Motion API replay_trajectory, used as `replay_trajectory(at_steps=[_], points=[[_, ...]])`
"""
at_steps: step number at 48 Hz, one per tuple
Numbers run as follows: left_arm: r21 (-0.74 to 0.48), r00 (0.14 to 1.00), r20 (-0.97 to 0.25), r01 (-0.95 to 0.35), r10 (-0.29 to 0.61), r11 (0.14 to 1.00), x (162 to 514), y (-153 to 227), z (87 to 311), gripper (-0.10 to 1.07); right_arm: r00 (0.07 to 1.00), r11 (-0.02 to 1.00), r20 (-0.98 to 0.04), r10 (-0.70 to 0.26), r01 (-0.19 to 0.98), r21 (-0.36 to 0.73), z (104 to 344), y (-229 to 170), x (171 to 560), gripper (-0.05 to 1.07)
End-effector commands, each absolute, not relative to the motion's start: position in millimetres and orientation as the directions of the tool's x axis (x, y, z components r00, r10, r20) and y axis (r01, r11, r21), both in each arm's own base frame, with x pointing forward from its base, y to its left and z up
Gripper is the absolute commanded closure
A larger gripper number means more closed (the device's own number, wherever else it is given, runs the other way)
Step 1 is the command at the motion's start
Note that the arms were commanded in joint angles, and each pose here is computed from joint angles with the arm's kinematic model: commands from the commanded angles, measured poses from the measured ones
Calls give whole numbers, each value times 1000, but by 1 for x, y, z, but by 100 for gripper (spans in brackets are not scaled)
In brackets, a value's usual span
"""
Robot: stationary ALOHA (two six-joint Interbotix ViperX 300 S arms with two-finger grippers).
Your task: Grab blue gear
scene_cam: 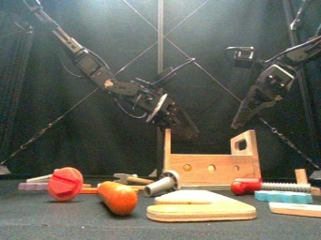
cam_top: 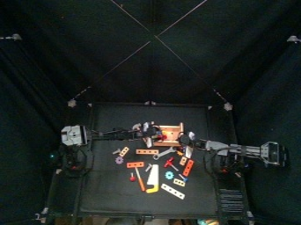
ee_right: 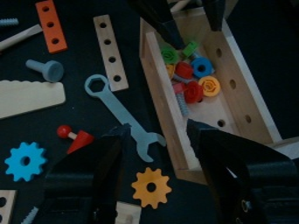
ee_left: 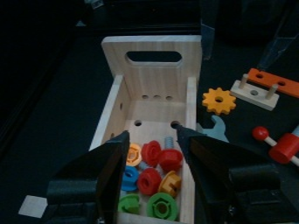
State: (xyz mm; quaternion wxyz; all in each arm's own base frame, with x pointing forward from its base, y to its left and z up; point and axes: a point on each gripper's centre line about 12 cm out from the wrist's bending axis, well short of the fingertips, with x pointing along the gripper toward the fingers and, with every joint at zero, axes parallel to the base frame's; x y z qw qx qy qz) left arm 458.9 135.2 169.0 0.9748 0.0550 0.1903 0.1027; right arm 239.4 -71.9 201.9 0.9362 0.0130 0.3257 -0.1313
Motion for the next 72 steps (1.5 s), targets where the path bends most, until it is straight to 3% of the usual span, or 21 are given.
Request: replay_trajectory(at_steps=[1,10,20,28,46,58,67,72], points=[[150,924,-311,-185,224,971,461,135,190,13,776,967,-588,-228,250,-46,213,-69,245,14],[154,936,-277,-180,217,972,456,128,209,13,783,973,-592,-190,231,-6,225,-60,253,14],[163,958,-254,-95,135,982,440,83,227,13,709,977,-694,-125,210,39,217,-45,246,14],[180,957,-283,-20,71,984,425,54,220,13,639,970,-768,-51,214,114,207,-31,238,14],[178,933,-358,120,-49,977,384,1,196,13,660,967,-748,73,137,215,205,5,252,13],[122,935,-350,102,-53,987,371,-5,191,13,659,976,-752,36,138,168,222,7,270,13],[70,939,-344,59,-32,996,364,-3,190,13,570,967,-821,-42,229,109,227,5,272,12],[62,941,-338,60,-36,996,360,-6,190,13,572,981,-818,-62,184,54,226,19,273,12]])
